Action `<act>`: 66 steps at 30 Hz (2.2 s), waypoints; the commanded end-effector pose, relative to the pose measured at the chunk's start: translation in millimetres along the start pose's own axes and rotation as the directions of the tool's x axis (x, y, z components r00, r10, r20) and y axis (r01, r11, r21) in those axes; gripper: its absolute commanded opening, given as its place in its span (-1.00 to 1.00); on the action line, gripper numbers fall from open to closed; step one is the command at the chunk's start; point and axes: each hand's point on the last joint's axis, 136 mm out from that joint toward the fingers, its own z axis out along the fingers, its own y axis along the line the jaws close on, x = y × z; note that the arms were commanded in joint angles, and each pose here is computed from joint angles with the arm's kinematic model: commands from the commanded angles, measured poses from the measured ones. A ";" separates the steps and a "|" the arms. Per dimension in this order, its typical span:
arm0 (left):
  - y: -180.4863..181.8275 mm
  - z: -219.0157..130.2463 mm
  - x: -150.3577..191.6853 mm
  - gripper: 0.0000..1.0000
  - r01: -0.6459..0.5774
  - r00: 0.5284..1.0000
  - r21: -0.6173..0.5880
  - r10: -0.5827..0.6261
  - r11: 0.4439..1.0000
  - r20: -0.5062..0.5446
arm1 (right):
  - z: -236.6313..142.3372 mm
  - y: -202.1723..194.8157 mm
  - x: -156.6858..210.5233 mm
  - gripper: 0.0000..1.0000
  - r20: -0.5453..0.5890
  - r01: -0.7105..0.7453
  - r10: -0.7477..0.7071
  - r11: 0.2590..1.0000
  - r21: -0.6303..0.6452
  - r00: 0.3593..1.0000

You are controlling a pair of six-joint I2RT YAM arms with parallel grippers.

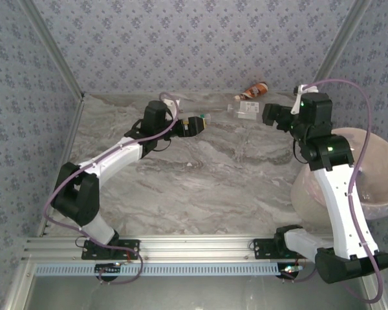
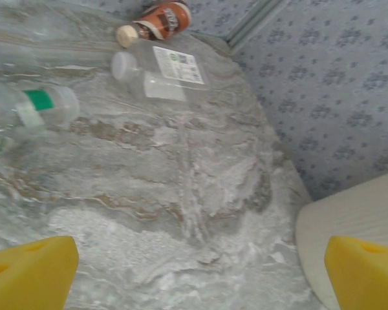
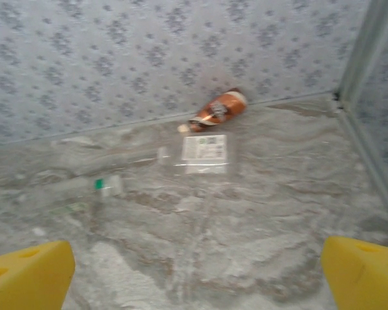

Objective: Put the plastic bottles in the bin

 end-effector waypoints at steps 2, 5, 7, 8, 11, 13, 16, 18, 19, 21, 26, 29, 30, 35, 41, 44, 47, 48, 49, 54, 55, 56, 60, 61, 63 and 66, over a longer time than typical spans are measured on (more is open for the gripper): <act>28.0 4.4 -20.8 0.96 -0.197 0.979 -0.143 0.202 0.970 0.022 | 0.3 55.3 -13.4 1.00 0.089 -0.017 0.040 0.968 -0.251 0.995; 44.6 6.2 -29.1 0.96 -0.266 0.959 -0.187 0.279 0.946 0.049 | 3.2 70.7 -9.6 1.00 0.104 -0.021 0.056 0.952 -0.305 0.993; 51.4 6.3 -35.4 0.96 -0.309 0.940 -0.189 0.329 0.932 0.085 | 4.5 77.4 -4.5 1.00 0.101 -0.015 0.051 0.944 -0.328 0.994; 56.8 7.1 -37.6 0.96 -0.333 0.930 -0.195 0.355 0.923 0.093 | 5.4 78.0 -1.8 1.00 0.096 -0.017 0.051 0.945 -0.327 0.994; 72.9 12.2 -42.0 0.96 -0.407 0.902 -0.196 0.426 0.892 0.067 | 6.1 79.2 3.1 1.00 0.088 -0.029 0.061 0.943 -0.332 0.994; 85.3 17.7 -42.5 0.96 -0.454 0.884 -0.170 0.466 0.874 0.034 | 3.4 85.1 7.0 1.00 0.080 -0.017 0.050 0.931 -0.365 0.996; 108.3 24.9 -43.5 0.96 -0.482 0.874 -0.129 0.486 0.866 0.001 | 0.8 87.7 11.7 1.00 0.070 0.001 0.027 0.927 -0.376 0.997; 121.2 29.9 -41.4 0.96 -0.525 0.850 -0.120 0.527 0.843 -0.017 | -0.9 86.9 14.3 1.00 0.067 0.015 0.010 0.929 -0.370 0.998; 126.5 33.0 -39.5 0.96 -0.559 0.828 -0.120 0.560 0.820 -0.029 | -1.4 85.4 15.1 1.00 0.065 0.015 0.010 0.932 -0.363 0.998; 137.4 39.4 -35.1 0.96 -0.604 0.797 -0.119 0.601 0.788 -0.062 | -1.5 83.8 17.9 1.00 0.055 0.013 0.007 0.934 -0.357 0.998; 157.9 57.3 -25.8 0.96 -0.653 0.755 -0.077 0.640 0.754 -0.142 | 0.4 80.6 20.6 1.00 0.056 0.000 0.020 0.939 -0.344 0.998; 162.3 67.1 -27.9 0.96 -0.691 0.722 -0.076 0.680 0.719 -0.128 | -1.2 80.9 20.8 1.00 0.092 0.012 0.023 0.935 -0.354 0.996; 164.7 70.1 -29.3 0.96 -0.701 0.712 -0.081 0.691 0.708 -0.125 | 1.0 79.7 25.8 1.00 0.089 0.013 0.020 0.936 -0.352 0.996; 191.6 91.6 -32.4 0.96 -0.761 0.648 -0.111 0.740 0.639 -0.182 | -0.9 68.0 26.5 1.00 0.090 0.017 0.010 0.956 -0.292 0.996; 198.7 110.1 -31.2 0.96 -0.816 0.574 -0.064 0.794 0.574 -0.199 | -3.2 65.1 29.5 1.00 0.044 0.024 -0.013 0.963 -0.269 0.999; 196.8 120.9 -18.9 0.95 -0.828 0.545 0.007 0.807 0.561 -0.228 | 2.2 60.0 27.4 1.00 0.045 0.019 -0.009 0.972 -0.233 0.999; 194.6 129.0 -1.9 0.89 -0.836 0.515 0.060 0.818 0.545 -0.255 | 9.0 52.6 26.3 1.00 0.101 0.014 0.005 0.982 -0.187 0.995; 193.4 130.0 1.6 0.85 -0.835 0.515 0.070 0.819 0.546 -0.254 | 9.1 52.7 26.0 1.00 0.113 0.013 0.009 0.982 -0.190 0.994; 190.9 130.1 3.6 0.81 -0.836 0.511 0.077 0.821 0.544 -0.255 | 9.5 53.3 25.9 1.00 0.116 0.014 0.008 0.981 -0.194 0.993; 181.0 123.1 15.6 0.54 -0.823 0.515 0.118 0.817 0.556 -0.257 | 17.5 51.3 35.3 1.00 0.053 0.031 -0.023 0.986 -0.165 0.998; 180.5 120.7 19.7 0.46 -0.820 0.515 0.124 0.816 0.558 -0.264 | 18.2 51.8 35.2 1.00 0.053 0.031 -0.023 0.985 -0.168 0.998; 178.9 117.6 21.5 0.43 -0.821 0.514 0.123 0.816 0.557 -0.265 | 17.7 52.9 33.1 1.00 0.062 0.030 -0.020 0.984 -0.174 0.998; 173.4 105.6 29.9 0.30 -0.824 0.522 0.088 0.811 0.559 -0.265 | 17.3 57.5 31.9 1.00 0.080 0.027 -0.011 0.979 -0.203 0.997; 171.2 102.4 30.2 0.26 -0.827 0.525 0.067 0.810 0.558 -0.262 | 17.5 58.7 32.8 1.00 0.081 0.026 -0.009 0.977 -0.211 0.997; 169.3 96.5 29.8 0.18 -0.827 0.539 0.015 0.802 0.561 -0.257 | 19.0 60.7 34.7 1.00 0.079 0.024 -0.007 0.974 -0.224 0.997; 166.0 88.9 29.4 0.06 -0.814 0.570 -0.042 0.784 0.579 -0.244 | 18.9 62.0 32.0 1.00 0.097 0.022 0.000 0.972 -0.233 0.995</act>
